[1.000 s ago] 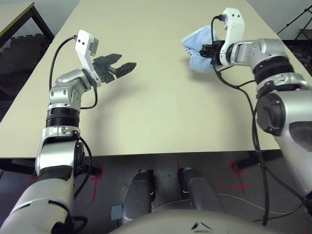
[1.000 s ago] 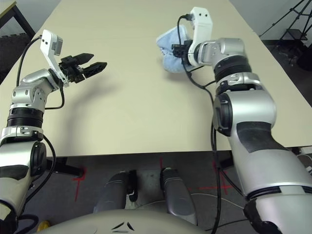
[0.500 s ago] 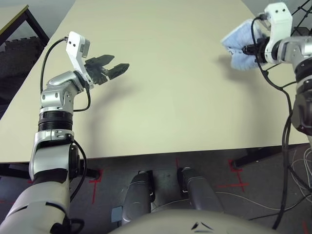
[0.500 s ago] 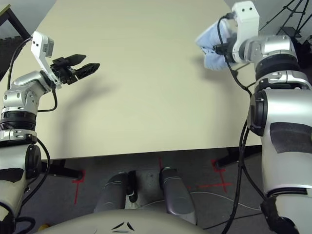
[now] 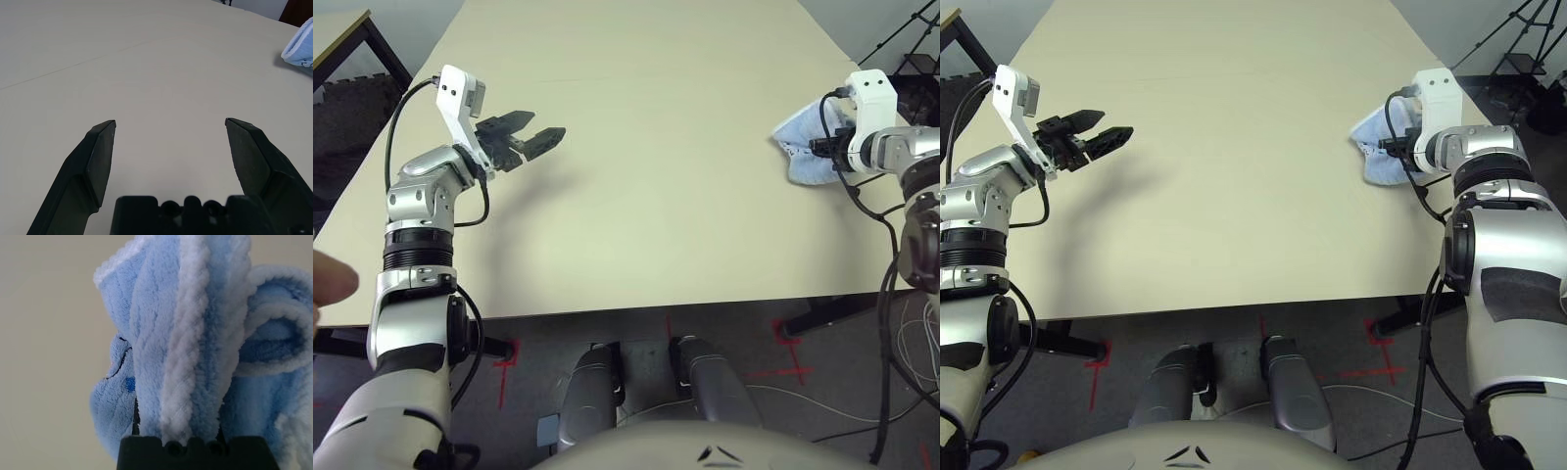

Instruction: Wipe the water off the table with a rag.

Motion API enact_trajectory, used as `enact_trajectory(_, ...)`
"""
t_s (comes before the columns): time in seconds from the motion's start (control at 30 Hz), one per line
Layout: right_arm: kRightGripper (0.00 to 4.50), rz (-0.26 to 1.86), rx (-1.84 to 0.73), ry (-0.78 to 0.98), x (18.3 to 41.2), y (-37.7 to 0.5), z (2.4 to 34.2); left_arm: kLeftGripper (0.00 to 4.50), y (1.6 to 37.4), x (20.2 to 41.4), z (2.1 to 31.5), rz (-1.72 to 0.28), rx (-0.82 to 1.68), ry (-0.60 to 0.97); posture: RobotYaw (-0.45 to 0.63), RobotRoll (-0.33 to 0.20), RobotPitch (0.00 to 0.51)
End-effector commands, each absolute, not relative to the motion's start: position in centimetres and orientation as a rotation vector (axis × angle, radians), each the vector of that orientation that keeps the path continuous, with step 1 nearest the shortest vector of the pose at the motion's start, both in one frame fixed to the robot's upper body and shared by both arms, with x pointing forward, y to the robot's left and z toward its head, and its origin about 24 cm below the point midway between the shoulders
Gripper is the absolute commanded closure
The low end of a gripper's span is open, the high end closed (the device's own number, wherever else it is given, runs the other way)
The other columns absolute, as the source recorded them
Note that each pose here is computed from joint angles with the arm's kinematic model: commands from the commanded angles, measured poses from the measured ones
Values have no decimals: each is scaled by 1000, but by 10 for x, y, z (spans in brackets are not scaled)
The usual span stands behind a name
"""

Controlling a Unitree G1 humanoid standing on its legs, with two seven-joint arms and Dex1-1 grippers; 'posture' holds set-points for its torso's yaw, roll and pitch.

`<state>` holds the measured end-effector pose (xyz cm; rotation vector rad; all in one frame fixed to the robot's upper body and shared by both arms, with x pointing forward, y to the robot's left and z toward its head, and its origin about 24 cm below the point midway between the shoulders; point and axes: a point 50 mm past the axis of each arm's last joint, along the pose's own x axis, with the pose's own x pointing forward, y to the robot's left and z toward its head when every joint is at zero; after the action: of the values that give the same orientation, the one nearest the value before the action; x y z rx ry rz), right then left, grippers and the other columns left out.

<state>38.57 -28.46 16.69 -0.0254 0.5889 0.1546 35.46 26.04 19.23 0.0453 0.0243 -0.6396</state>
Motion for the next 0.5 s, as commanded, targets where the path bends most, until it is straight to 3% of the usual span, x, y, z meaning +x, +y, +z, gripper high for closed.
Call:
enact_trajectory(0.03,4477,182,4,623,383,-283,160,0,264,352,194,-628,56,25,-129,0,152)
enact_trajectory(0.1,4477,167,-19,628,383,-285,159,0,264,352,194,-627,56,27,-131,0,150)
enact_trajectory(0.2,3620,152,-64,606,383,-290,165,0,264,353,194,-624,56,27,-133,0,149)
enact_trajectory(0.4,1343,157,-386,560,385,-304,196,0,267,353,196,-596,56,11,-133,0,146)
enact_trajectory(0.5,191,156,-410,498,384,-310,213,0,270,353,199,-552,48,-19,-132,0,146)
